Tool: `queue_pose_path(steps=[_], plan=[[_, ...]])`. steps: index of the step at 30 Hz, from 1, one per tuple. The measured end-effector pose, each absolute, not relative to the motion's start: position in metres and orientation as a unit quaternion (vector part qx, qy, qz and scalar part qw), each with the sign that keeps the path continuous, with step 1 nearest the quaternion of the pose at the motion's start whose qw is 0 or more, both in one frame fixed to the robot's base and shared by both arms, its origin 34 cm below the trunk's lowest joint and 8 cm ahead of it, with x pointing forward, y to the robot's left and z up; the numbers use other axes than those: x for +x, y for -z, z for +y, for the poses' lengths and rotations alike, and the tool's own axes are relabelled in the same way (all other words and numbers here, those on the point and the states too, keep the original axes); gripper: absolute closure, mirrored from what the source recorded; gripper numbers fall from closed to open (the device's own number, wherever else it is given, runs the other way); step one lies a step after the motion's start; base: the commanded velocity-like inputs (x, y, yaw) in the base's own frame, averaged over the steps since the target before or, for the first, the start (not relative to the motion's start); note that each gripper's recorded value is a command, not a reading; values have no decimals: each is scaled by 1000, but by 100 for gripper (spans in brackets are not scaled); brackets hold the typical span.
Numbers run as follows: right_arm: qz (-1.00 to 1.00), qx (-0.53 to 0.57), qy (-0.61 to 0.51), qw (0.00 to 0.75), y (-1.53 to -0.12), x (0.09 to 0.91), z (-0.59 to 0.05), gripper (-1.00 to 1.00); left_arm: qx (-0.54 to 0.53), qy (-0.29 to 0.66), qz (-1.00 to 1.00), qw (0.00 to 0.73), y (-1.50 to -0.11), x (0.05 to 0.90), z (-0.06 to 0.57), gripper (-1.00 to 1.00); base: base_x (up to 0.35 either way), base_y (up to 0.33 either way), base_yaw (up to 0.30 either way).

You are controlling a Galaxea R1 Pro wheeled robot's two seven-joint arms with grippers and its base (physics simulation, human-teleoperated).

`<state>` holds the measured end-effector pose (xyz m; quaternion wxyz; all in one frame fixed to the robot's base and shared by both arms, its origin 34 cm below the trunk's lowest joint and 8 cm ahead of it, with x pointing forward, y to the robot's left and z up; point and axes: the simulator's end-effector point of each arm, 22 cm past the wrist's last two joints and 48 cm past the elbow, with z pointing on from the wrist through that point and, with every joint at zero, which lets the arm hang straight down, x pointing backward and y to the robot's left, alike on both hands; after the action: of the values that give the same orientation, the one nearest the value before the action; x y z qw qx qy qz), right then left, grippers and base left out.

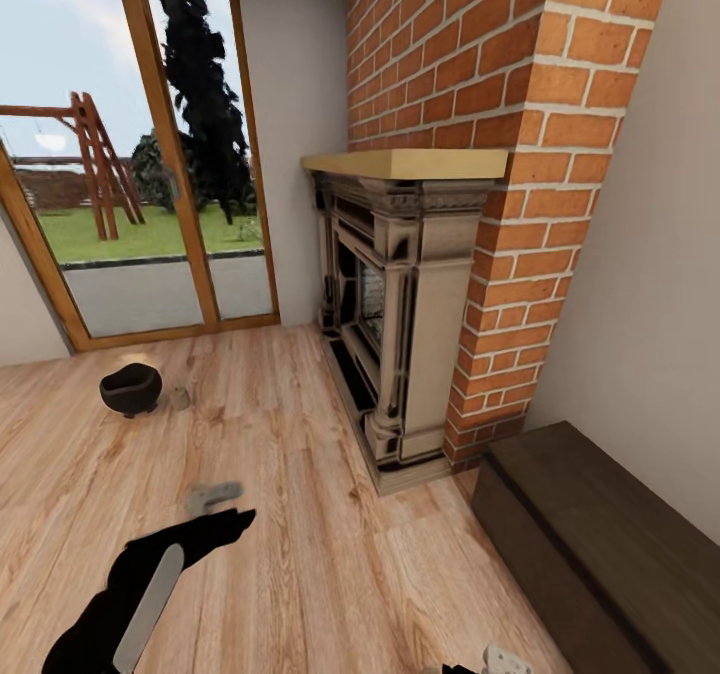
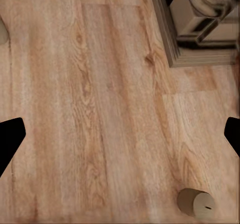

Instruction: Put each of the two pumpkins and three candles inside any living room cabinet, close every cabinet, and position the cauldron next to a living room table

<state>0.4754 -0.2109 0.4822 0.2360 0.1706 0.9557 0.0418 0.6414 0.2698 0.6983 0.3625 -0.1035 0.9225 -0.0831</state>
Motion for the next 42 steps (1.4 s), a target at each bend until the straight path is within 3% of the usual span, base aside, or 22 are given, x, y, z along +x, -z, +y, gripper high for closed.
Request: queue_pose_path(steps=[14,23,37,42], plan=[[960,165,-19,227,-468,491,-213,-100,-90,95,935,331,-679,628,251,-100,0,0,0],[970,164,1,180,-423,444,-221,-100,-85,98,936,328,-661,625,246,-100,0,0,0],[958,174,9,230,-404,458,-229,-100,-85,98,935,329,-634,622,246,-100,0,0,0],[946,173,4,273,-422,522,-230,-100,-86,102,935,329,-625,621,245,-100,0,0,0]])
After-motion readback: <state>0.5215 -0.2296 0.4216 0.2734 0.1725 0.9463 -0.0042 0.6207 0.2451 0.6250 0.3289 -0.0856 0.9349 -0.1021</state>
